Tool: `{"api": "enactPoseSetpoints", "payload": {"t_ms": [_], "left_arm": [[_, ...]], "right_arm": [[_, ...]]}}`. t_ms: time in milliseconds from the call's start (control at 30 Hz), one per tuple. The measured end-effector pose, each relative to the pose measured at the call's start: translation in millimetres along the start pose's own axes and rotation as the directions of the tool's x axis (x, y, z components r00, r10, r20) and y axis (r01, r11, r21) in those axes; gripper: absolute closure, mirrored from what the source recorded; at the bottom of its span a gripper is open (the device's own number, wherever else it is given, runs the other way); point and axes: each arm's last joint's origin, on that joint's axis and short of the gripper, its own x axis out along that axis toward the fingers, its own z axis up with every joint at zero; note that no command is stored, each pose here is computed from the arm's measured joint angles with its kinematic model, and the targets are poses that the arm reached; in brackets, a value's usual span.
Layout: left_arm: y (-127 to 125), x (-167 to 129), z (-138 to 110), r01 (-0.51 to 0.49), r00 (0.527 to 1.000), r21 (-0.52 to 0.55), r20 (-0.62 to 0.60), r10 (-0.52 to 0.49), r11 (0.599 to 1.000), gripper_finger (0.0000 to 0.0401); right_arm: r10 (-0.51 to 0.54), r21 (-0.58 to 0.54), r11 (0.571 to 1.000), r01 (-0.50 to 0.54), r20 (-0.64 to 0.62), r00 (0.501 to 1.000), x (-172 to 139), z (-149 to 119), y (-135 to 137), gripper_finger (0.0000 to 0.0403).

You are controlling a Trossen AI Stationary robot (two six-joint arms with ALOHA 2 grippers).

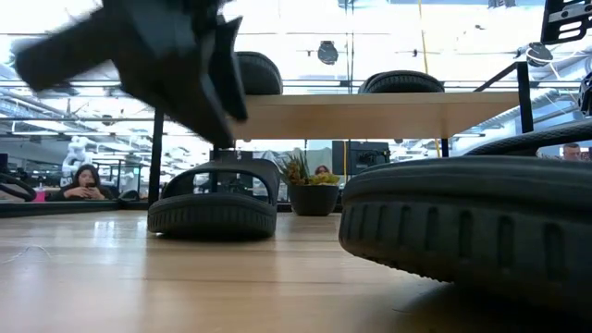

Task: Pick and place slides into the shelf
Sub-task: Adjust the shelf

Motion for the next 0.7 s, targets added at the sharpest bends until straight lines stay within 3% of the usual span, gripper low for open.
{"api": "enactPoseSetpoints", "payload": {"t_ms": [67,167,233,333,433,500,600,700], "left_arm": [[2,-17,3,-0.008,1.0,0.069,0.024,0.006,0.998,0.0195],[10,-44,-3,-0.147,0.989,0.133,0.047,0.142,0.98,0.0227],[18,-59,-9,-0.255,0.966,0.102,0.066,0.249,0.962,0.0262],[36,-81,-16,-0.297,0.944,0.069,0.173,0.282,0.952,0.0327],[75,-105,-34,-0.38,0.881,-0.095,0.264,0.392,0.92,0.0387],[97,-116,-56,-0.373,0.852,-0.201,0.313,0.421,0.906,0.039],[134,-119,-89,-0.375,0.778,-0.395,0.357,0.516,0.839,0.0393],[156,-113,-126,-0.338,0.76,-0.495,0.358,0.542,0.8,0.0398]], "right_arm": [[0.0,-0.001,1.0,0.0,0.0,1.0,0,0,0,0.0403],[0.007,-0.02,1.0,-0.007,0.0,1.0,0,0,0,0.0403],[0.008,-0.035,0.999,-0.008,-0.002,1.0,0,0,1,0.0403],[0.007,-0.039,0.999,-0.007,-0.005,1.0,1,0,1,0.0403],[0.003,-0.045,0.999,-0.003,0.015,1.0,0,2,0,0.0403],[-0.006,-0.053,0.999,0.008,0.042,0.999,1,5,0,0.0403],[-0.019,-0.074,0.997,0.025,0.083,0.996,1,10,-1,0.0403],[-0.074,-0.077,0.993,0.086,0.153,0.985,1,18,-5,0.0403]]}}
